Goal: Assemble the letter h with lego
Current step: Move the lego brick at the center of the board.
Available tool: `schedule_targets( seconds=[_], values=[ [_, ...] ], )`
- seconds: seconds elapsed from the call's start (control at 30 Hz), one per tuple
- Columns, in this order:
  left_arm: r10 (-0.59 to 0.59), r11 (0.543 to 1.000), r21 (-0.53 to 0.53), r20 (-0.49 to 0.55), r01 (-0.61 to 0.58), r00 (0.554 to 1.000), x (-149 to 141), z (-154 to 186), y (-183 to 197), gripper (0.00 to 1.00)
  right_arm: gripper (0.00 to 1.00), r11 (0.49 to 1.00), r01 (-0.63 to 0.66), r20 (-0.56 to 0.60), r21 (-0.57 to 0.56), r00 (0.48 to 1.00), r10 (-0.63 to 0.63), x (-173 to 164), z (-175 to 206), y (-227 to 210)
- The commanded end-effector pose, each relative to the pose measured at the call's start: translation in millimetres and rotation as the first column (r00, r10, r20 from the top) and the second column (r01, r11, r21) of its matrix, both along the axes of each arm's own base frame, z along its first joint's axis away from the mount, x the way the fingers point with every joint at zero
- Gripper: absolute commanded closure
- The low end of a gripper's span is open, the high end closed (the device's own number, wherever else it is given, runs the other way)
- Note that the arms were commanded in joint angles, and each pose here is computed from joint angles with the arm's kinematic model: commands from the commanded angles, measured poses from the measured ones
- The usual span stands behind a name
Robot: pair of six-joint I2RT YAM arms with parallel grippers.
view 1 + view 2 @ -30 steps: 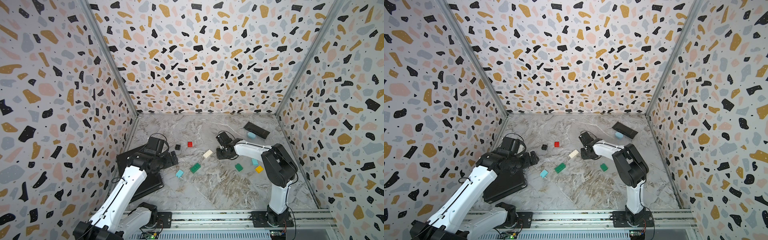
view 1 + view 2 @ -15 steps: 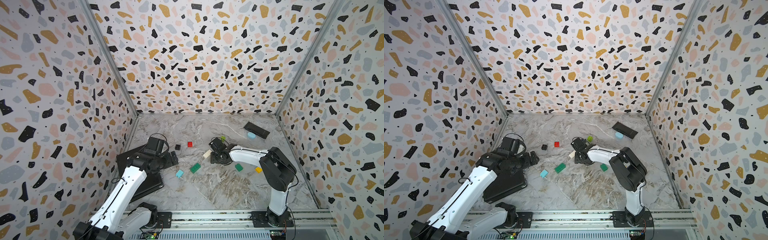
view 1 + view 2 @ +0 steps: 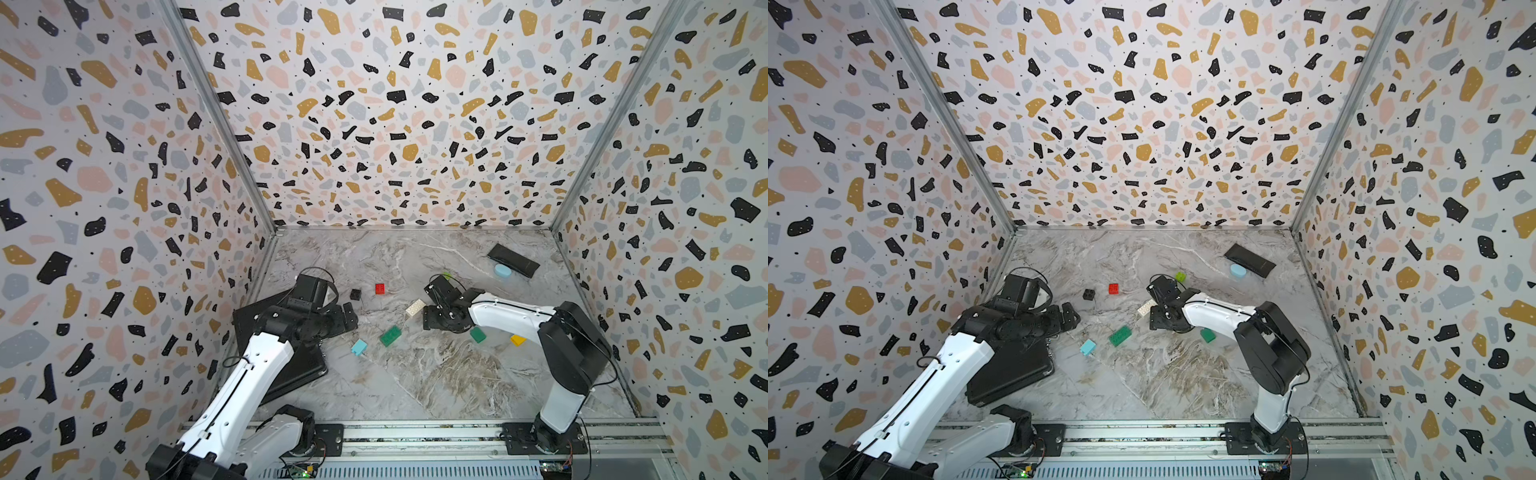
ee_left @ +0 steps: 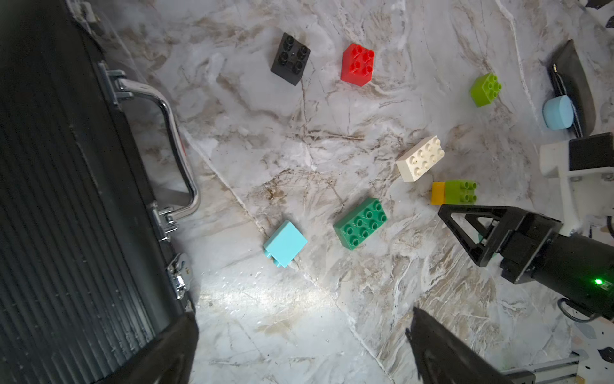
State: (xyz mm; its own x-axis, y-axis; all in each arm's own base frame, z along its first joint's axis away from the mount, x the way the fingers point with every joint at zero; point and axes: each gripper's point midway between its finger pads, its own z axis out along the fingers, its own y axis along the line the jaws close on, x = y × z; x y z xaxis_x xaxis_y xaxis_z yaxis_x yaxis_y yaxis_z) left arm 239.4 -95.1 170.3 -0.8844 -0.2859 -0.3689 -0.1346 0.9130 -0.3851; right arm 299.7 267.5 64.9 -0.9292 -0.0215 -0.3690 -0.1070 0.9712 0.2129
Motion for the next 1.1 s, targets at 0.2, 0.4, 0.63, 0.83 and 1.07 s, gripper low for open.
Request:
schedule_targets(
  seconds=[0.2, 0.4, 0.63, 0.83, 1.07],
  values=[
    [-0.127, 0.990, -0.053, 0.004, 0.127, 0.992, 5.5, -9.5, -27.9, 0.02, 0.22, 0.999, 0.040, 0.273, -0.033, 0.961, -0.030, 2.4, 69.4, -51.6],
    [-0.236, 0.971, -0.038, -0.040, 0.235, 0.971, 7.5, -6.8, -94.5, 0.29, 0.37, 0.970, 0.243, 0.334, 0.021, 0.913, -0.236, 15.9, 40.9, -109.2],
    [-0.246, 0.969, -0.049, -0.053, 0.243, 0.968, 51.6, -21.4, -164.1, 0.45, 0.61, 0.930, 0.365, 0.352, 0.039, 0.866, -0.355, 16.7, 11.0, -139.0],
    [-0.244, 0.969, -0.044, -0.069, 0.242, 0.967, 89.5, -29.6, -201.0, 0.57, 0.77, 0.935, 0.351, 0.352, 0.049, 0.870, -0.345, 25.9, 7.1, -130.8],
    [-0.304, 0.952, -0.063, -0.149, 0.298, 0.941, 98.9, -56.3, -249.9, 0.59, 0.82, 0.935, 0.350, 0.351, 0.051, 0.870, -0.345, 27.7, 7.5, -129.1]
  ],
)
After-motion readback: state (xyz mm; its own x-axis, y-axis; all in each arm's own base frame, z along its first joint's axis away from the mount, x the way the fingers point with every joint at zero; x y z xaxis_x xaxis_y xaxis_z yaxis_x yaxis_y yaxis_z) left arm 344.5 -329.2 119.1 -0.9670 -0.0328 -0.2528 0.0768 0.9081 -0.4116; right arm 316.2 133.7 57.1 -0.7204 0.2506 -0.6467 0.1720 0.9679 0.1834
